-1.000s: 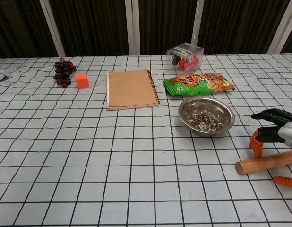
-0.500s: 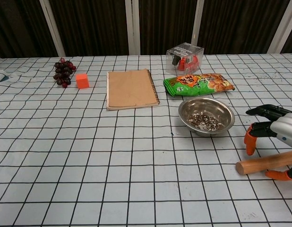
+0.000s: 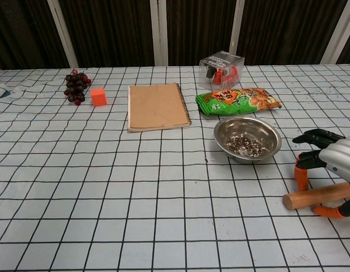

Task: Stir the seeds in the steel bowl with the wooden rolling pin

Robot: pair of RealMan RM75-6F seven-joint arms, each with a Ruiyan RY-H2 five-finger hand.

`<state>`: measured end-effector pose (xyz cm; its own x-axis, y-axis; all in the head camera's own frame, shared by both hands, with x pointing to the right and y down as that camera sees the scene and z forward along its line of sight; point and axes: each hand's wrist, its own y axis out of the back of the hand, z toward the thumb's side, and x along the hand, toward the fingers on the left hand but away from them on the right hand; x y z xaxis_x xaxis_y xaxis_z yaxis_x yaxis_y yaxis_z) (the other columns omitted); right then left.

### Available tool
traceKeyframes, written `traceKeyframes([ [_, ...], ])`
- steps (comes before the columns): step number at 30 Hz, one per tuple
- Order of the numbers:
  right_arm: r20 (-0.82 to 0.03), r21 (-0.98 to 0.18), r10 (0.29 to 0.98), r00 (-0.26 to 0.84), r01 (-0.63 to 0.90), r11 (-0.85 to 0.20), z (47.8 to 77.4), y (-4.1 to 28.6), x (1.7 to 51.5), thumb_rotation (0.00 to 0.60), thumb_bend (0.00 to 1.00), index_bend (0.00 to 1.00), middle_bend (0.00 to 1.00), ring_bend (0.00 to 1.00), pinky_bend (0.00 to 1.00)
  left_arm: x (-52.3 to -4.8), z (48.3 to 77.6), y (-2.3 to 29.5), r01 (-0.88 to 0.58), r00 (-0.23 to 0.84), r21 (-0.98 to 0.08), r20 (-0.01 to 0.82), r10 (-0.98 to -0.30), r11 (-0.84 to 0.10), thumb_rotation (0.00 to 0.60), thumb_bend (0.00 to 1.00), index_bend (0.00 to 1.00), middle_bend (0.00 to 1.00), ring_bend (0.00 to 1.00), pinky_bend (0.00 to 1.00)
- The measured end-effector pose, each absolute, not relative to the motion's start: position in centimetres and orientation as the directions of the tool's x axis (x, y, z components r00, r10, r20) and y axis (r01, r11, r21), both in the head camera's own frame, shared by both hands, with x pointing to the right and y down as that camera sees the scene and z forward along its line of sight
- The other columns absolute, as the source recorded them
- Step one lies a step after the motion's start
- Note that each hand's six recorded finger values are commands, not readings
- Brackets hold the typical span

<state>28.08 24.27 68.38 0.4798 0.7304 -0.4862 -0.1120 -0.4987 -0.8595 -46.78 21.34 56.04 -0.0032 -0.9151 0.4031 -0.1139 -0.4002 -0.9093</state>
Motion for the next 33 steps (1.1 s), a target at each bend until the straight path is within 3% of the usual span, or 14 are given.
traceKeyframes([
  [8,-0.488,-0.858,0.729,0.48,-0.112,-0.501,68.49,24.33,27.97,0.6,0.3,0.58,0.46,0.13,0.0,-46.81,56.06,21.33,-0.116,-0.004,-0.908,0.405,-0.914,-0.402,0.6,0.02,0.0,0.0,0.0,0.0],
  [20,-0.493,-0.854,0.722,0.486,-0.111,-0.508,68.56,24.69,27.69,0.6,0.61,0.69,0.54,0.24,0.0,-46.82,56.03,21.33,-0.119,-0.005,-0.908,0.406,-0.914,-0.403,0.6,0.02,0.0,0.0,0.0,0.0],
  [33,-0.484,-0.859,0.728,0.486,-0.106,-0.501,68.32,24.58,27.72,0.6,0.69,0.8,0.65,0.31,0.0,-46.82,56.04,21.33,-0.124,-0.007,-0.907,0.407,-0.913,-0.403,0.6,0.02,0.0,0.0,0.0,0.0],
])
